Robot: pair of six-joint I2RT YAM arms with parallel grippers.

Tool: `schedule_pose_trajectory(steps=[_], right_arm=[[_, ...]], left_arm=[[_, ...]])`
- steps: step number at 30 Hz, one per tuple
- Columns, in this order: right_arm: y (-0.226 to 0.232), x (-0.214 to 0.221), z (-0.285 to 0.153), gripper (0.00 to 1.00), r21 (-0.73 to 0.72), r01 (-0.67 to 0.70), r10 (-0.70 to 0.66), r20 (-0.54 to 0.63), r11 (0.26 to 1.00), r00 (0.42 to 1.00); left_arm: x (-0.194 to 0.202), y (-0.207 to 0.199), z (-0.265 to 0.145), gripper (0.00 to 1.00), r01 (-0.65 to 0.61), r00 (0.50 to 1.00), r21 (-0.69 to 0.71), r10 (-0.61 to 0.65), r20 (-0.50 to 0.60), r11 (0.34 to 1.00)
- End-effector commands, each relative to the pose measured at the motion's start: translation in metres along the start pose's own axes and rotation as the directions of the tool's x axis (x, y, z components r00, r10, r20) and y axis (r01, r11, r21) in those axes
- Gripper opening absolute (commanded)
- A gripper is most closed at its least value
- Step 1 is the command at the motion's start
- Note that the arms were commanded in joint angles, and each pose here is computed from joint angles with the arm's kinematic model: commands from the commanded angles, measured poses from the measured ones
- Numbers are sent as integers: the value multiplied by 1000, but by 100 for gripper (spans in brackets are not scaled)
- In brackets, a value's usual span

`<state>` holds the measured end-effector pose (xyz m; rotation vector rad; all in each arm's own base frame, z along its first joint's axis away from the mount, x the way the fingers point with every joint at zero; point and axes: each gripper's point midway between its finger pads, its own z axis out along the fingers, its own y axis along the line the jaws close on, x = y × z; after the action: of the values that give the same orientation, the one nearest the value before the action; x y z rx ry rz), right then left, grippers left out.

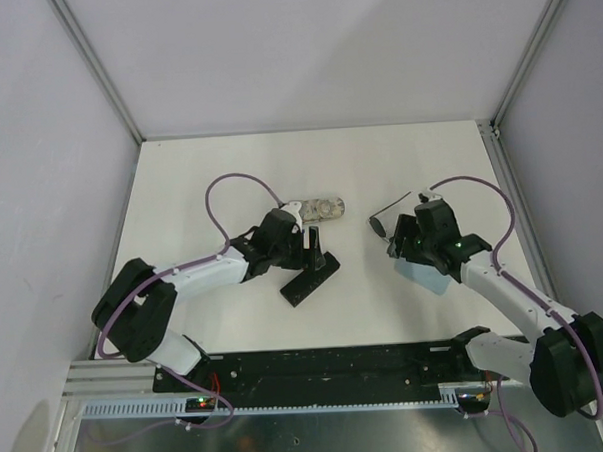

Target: Organize the sunglasses

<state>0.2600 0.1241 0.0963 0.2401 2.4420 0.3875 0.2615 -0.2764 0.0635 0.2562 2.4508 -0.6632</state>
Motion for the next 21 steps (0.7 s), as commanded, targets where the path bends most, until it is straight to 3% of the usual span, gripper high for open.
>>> schedule_pose_trajectory(steps=[1,5,10,16,21], right_arm=[[-19,-23,7,68,73,-66,62,59,995,996],[-39,-41,11,70,98,-169,160,91,981,983],[-53,-65,15,64,117,-212,193,155,970,969],[-76,-82,25,58,163,-283,254,175,945,951],[-92,-92,36,58,176,-348,316,185,921,930]], left_arm=[[-35,-22,-16,84,-49,993,49,43,113,998],[-41,-29,-26,84,-67,988,71,56,142,995],[-41,-37,-24,84,-135,981,71,123,148,988],[-39,-80,-11,78,-367,923,75,353,153,927],[-27,-125,-1,70,-430,902,198,411,131,881]])
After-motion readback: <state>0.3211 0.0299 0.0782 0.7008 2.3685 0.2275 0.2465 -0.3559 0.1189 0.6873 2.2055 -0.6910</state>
